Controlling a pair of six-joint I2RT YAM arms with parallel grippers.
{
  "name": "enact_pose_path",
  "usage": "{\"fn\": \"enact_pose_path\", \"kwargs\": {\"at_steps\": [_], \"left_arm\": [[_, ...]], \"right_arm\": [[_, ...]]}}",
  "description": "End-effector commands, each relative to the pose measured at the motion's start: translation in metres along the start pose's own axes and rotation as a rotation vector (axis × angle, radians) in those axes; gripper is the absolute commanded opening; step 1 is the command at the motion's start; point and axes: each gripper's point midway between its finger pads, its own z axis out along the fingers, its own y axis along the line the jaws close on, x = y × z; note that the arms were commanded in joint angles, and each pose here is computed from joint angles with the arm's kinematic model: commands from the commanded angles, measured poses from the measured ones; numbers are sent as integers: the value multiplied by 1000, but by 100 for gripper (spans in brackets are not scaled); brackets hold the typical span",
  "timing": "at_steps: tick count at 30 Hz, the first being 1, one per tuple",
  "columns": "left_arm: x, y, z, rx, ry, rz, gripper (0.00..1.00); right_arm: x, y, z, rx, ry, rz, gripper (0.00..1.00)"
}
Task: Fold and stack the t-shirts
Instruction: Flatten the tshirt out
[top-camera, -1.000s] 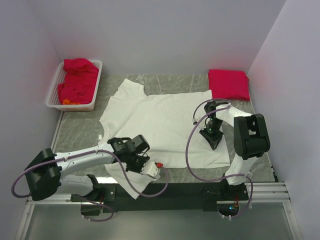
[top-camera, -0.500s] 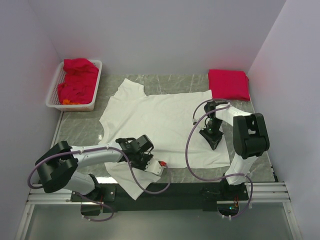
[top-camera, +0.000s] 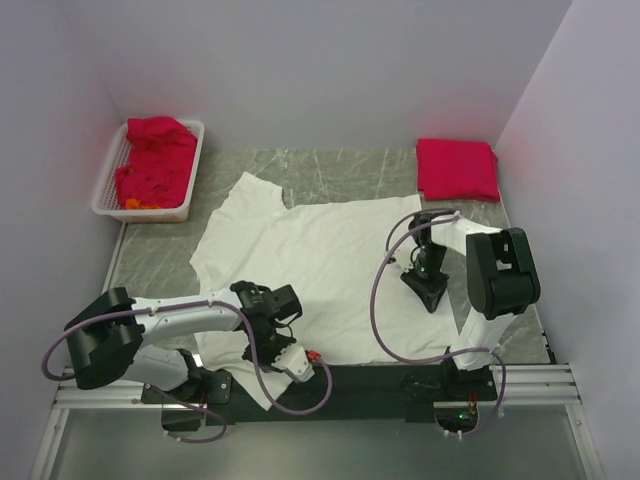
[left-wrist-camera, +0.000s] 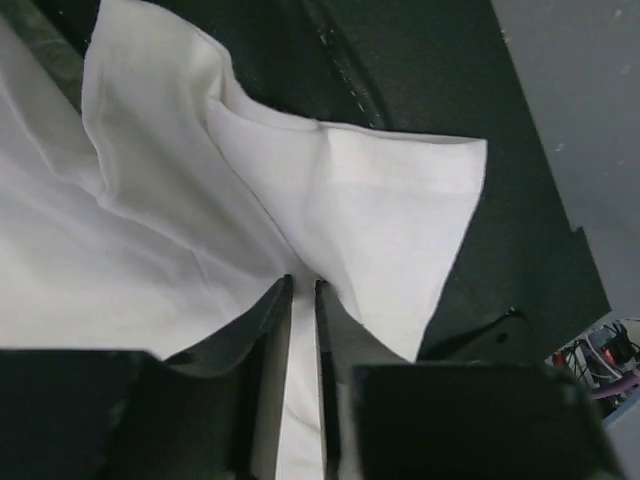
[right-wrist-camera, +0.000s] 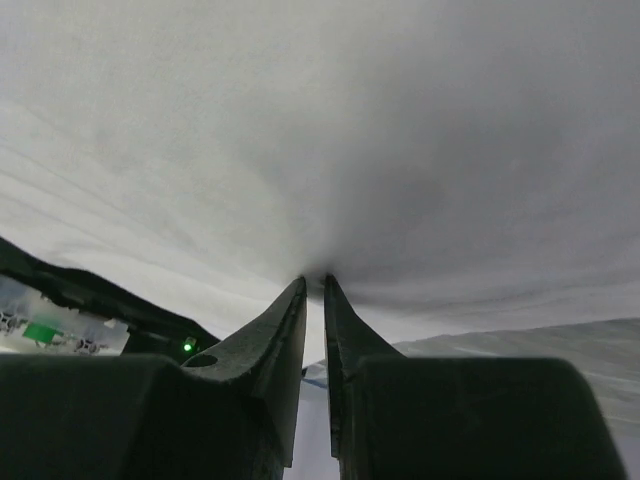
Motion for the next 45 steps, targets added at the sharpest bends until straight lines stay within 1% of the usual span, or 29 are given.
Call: {"fn": "enact_pose_path", "kwargs": {"at_steps": [1, 3, 4, 5, 7, 8, 9, 10, 11, 12, 13, 14, 15, 16, 17, 18, 19, 20, 21, 23, 24, 25, 26, 27, 28, 30, 34, 36, 45], "left_arm": [[-21, -3, -24, -38, -96, -6, 24], [-24, 8, -43, -88, -142, -72, 26], [-35, 22, -63, -137, -188, -77, 28], [-32, 33, -81, -174, -239, -142, 29], [-36, 57, -116, -240, -304, -188, 32], [-23, 73, -137, -303, -349, -265, 34], [-18, 84, -150, -342, -368, -299, 35], [-13, 108, -171, -408, -388, -315, 38], [7, 123, -189, -475, -414, -413, 39], [12, 140, -214, -543, -454, -430, 42], [25, 156, -221, -558, -484, -494, 45], [48, 172, -243, -628, -528, -590, 48], [58, 181, -254, -645, -559, -628, 57], [71, 201, -271, -673, -580, -664, 69], [92, 210, -288, -718, -612, -744, 71], [105, 225, -300, -741, -636, -767, 72], [117, 234, -311, -779, -653, -793, 73], [134, 238, -323, -817, -691, -876, 73], [144, 249, -336, -877, -704, -864, 73], [157, 266, -348, -929, -724, -872, 72], [171, 265, -355, -970, -720, -899, 72], [180, 269, -356, -997, -702, -922, 72], [184, 270, -359, -1014, -702, -924, 72], [190, 275, -360, -1031, -694, -921, 72], [195, 278, -360, -1053, -681, -929, 72], [210, 282, -362, -1094, -657, -972, 73], [231, 291, -350, -1073, -639, -1029, 73], [238, 294, -340, -1051, -630, -1060, 73], [254, 301, -323, -1046, -601, -1090, 73]], "right_arm": [[21, 17, -6, -47, 27, -56, 20], [15, 19, -13, -59, -20, -55, 20], [3, 14, -26, -46, -80, -53, 20], [-4, 13, -36, -53, -118, -41, 21], [-27, 13, -56, -100, -233, -13, 24], [-44, -1, -79, -75, -320, 9, 28], [-57, -4, -90, -88, -380, 39, 30], [-73, -15, -106, -67, -436, 49, 32], [-88, -27, -116, -32, -497, 62, 38], [-98, -35, -124, -14, -536, 111, 41], [-111, -48, -138, 26, -584, 129, 45], [-127, -62, -149, 72, -642, 143, 53], [-135, -70, -156, 89, -669, 184, 55], [-146, -86, -166, 130, -693, 208, 56], [-157, -98, -173, 158, -730, 224, 56], [-166, -110, -169, 157, -728, 270, 56], [-174, -124, -181, 197, -759, 294, 56], [-183, -137, -187, 219, -799, 339, 56], [-188, -148, -188, 232, -816, 369, 56], [-209, -173, -174, 238, -815, 429, 55], [-212, -177, -187, 261, -846, 442, 54], [-223, -189, -184, 263, -847, 453, 53], [-226, -193, -179, 261, -830, 468, 50], [-231, -201, -161, 253, -794, 486, 50], [-236, -208, -167, 268, -808, 492, 49], [-237, -220, -159, 298, -785, 527, 50], [-243, -236, -140, 332, -767, 566, 49], [-232, -250, -131, 342, -749, 616, 50], [-225, -251, -111, 321, -712, 639, 54]]}}
